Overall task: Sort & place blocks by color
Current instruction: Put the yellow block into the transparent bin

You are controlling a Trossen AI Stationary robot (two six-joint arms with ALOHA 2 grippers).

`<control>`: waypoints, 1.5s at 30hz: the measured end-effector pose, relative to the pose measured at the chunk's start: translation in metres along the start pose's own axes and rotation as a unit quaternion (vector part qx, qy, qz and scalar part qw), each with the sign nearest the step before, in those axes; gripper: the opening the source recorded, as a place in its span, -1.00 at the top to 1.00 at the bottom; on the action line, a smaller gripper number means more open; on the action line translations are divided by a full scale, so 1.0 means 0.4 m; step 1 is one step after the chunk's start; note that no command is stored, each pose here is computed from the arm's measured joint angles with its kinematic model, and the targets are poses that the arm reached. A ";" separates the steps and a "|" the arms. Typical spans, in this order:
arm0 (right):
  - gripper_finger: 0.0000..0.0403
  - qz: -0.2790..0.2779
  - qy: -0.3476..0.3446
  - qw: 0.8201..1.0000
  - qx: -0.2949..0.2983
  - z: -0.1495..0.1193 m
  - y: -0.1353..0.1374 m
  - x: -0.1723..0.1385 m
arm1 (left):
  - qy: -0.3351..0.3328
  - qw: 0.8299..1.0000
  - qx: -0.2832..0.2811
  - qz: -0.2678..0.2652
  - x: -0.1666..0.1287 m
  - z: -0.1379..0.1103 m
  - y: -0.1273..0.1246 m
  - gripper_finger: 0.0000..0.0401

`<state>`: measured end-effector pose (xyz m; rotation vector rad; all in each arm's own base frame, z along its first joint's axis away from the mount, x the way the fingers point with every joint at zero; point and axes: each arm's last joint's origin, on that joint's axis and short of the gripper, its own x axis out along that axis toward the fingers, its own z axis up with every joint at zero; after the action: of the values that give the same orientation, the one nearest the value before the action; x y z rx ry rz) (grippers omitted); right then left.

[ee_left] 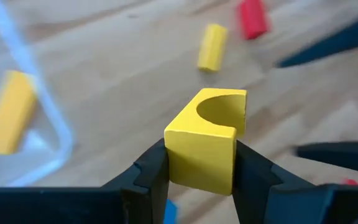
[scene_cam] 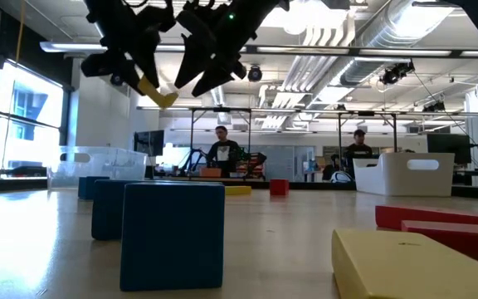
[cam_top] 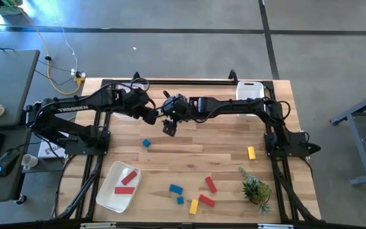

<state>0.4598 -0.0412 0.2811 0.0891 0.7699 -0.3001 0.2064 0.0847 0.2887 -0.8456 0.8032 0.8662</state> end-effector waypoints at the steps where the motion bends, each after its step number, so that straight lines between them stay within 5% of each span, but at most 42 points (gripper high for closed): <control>1: -0.26 0.000 0.001 1.000 0.000 -0.001 0.000 0.000 | -0.001 1.000 0.003 0.014 0.000 0.000 0.006 0.43; 15: -0.27 0.011 0.007 1.000 -0.002 -0.003 0.001 0.001 | -0.001 0.982 0.013 0.186 -0.002 0.028 0.112 0.44; 33: -0.27 0.056 0.083 0.985 0.144 -0.034 0.008 -0.001 | 0.135 0.955 0.051 0.260 0.086 0.081 0.211 0.43; 45: -0.27 0.007 0.143 0.970 0.195 -0.068 0.012 -0.009 | 0.189 0.931 0.090 0.299 0.154 0.097 0.237 0.41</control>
<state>0.4403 -0.0307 0.2641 0.5179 0.9885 -0.4274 0.1585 0.1742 0.2255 -0.6113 1.5056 1.1538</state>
